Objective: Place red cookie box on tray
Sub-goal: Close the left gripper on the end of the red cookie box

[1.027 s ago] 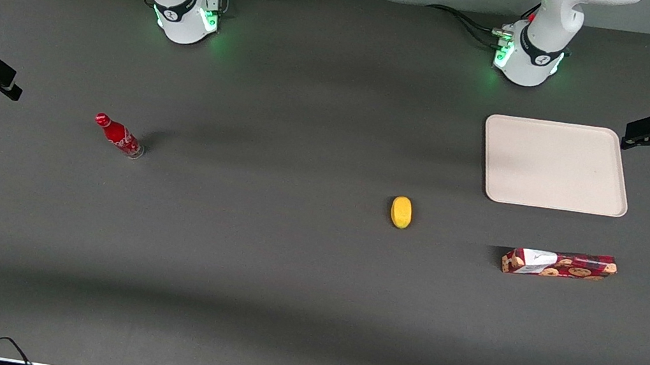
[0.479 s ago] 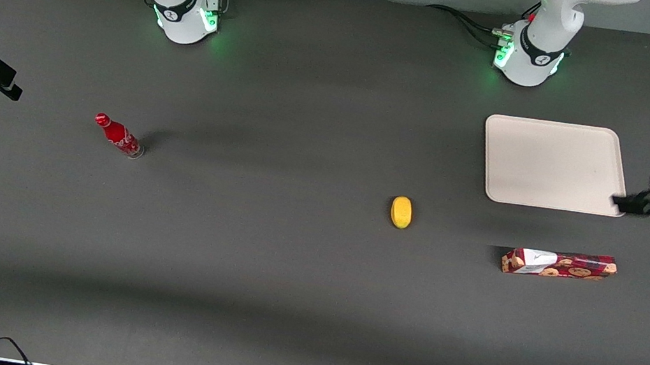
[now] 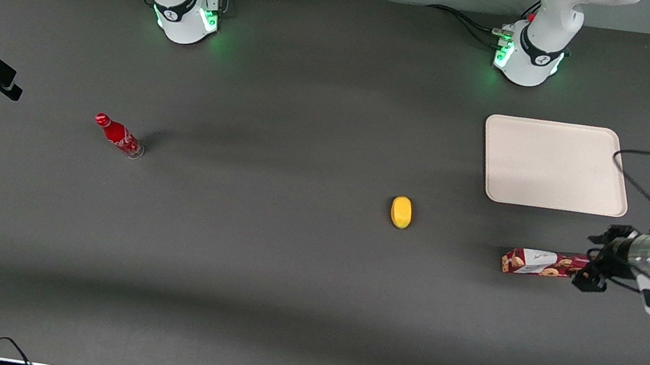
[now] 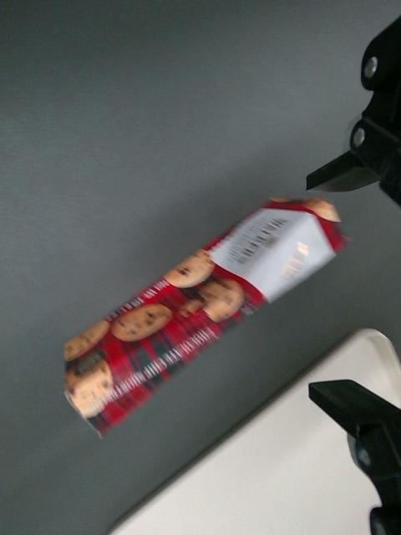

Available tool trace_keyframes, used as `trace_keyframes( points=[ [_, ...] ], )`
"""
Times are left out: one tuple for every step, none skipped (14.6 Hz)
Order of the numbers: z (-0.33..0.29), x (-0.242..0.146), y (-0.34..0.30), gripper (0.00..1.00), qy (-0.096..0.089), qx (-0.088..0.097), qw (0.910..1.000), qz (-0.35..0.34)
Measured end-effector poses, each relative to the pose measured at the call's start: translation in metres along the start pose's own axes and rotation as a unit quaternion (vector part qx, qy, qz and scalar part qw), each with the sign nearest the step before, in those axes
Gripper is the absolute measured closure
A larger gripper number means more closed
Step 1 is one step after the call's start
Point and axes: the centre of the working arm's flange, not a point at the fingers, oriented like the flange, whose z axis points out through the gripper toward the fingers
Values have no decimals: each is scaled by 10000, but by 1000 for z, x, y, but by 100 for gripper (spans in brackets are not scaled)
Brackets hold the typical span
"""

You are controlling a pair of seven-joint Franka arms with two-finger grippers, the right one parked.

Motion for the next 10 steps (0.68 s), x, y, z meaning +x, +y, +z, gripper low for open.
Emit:
trace_keyframes(
  points=[
    [15,5,5,0,84,-58,9999,-103],
    [32,7,10,0,133,-99,9998,-148],
    [52,7,14,0,144,-101,9997,-161],
    [71,5,15,0,130,-60,9998,-164],
    [88,4,13,0,113,24,9998,-148],
    [100,3,11,0,118,138,9998,-109],
    [107,1,8,1,149,234,9996,-56],
    [110,0,7,5,187,260,9995,-11],
    [112,-2,8,7,222,249,9994,9],
    [113,-3,9,15,250,229,9994,19]
  ],
)
